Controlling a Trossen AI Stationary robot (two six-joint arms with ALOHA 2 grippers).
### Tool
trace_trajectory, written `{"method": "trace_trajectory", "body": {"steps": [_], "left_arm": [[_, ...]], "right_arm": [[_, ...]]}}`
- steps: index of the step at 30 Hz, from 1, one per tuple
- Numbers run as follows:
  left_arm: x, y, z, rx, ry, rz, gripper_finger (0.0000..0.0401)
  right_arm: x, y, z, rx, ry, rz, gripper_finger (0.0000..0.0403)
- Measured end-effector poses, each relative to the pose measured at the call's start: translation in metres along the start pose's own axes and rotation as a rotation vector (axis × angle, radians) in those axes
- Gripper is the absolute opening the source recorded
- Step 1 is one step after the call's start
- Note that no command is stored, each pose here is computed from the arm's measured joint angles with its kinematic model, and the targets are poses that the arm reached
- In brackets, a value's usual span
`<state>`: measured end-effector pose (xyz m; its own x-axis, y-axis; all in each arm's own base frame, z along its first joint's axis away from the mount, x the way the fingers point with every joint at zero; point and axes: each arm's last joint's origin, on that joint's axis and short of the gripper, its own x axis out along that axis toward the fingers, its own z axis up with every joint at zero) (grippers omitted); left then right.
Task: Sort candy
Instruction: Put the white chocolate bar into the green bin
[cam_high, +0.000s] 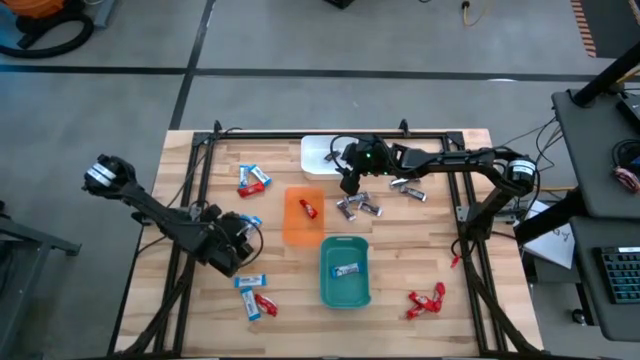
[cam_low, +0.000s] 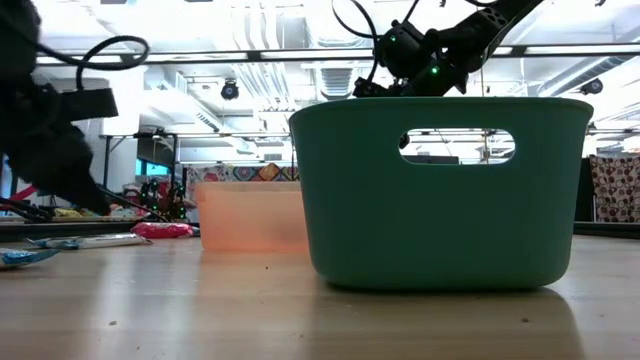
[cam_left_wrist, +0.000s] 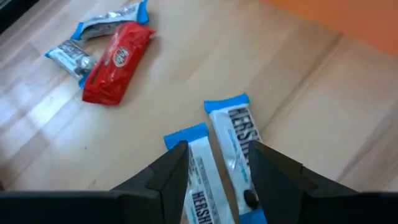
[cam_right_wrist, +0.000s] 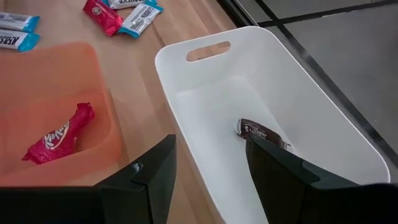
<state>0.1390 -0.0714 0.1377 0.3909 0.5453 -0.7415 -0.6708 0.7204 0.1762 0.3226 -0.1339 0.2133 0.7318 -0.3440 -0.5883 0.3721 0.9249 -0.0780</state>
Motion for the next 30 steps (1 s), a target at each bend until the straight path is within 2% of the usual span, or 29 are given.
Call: {"method": "trace_trajectory", "body": {"steps": [6, 12, 24, 30], "left_arm": [[0.001, 0.007, -0.012, -0.011, -0.021, -0.031, 0.0151], [0.008, 0.015, -0.025, 0.027, -0.024, -0.032, 0.0151], [0.028, 0.025, -0.047, -0.085, -0.062, -0.092, 0.0151], [0.029, 0.027, -0.048, -0.076, -0.061, -0.084, 0.0151]], "right_arm": [[0.0, 0.001, 0.0, -0.004, -0.002, 0.023, 0.0185], [0.0, 0.001, 0.0, -0.012, -0.002, 0.024, 0.0185], [0.0, 0.001, 0.0, -0.022, -0.003, 0.024, 0.0185], [0.0, 0.001, 0.0, -0.022, -0.002, 0.025, 0.0185]]}}
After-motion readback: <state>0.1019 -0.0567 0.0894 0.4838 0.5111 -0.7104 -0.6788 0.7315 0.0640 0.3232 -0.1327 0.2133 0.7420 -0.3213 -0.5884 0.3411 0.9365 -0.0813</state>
